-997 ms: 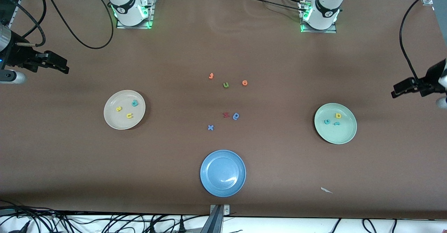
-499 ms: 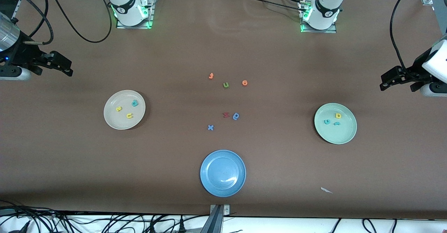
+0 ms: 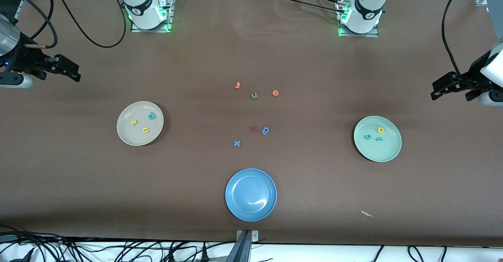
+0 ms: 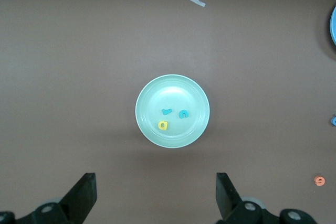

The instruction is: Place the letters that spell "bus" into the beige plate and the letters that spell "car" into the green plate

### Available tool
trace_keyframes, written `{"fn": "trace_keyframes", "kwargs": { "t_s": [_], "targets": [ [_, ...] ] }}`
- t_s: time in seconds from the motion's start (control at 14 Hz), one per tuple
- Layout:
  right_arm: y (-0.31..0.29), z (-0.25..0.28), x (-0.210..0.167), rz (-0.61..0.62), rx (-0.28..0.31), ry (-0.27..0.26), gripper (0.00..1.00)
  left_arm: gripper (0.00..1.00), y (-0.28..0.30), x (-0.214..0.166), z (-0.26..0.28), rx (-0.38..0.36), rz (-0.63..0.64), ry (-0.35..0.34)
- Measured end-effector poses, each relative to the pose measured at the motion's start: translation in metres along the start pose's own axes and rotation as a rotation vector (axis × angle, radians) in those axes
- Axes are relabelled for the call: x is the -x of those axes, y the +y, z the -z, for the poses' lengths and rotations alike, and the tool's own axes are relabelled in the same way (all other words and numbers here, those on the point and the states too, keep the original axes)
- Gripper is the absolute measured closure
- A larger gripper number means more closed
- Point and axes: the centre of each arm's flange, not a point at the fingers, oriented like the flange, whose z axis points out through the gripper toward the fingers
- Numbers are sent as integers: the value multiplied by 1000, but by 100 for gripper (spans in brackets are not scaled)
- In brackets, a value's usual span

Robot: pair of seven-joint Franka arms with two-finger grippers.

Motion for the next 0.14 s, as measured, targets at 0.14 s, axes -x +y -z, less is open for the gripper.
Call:
{"fn": "trace_keyframes", "kwargs": {
  "t_s": [0.14],
  "targets": [
    [0,0,0,0,0,0,0,0,-1,0,0,0,1,-3]
  ]
}}
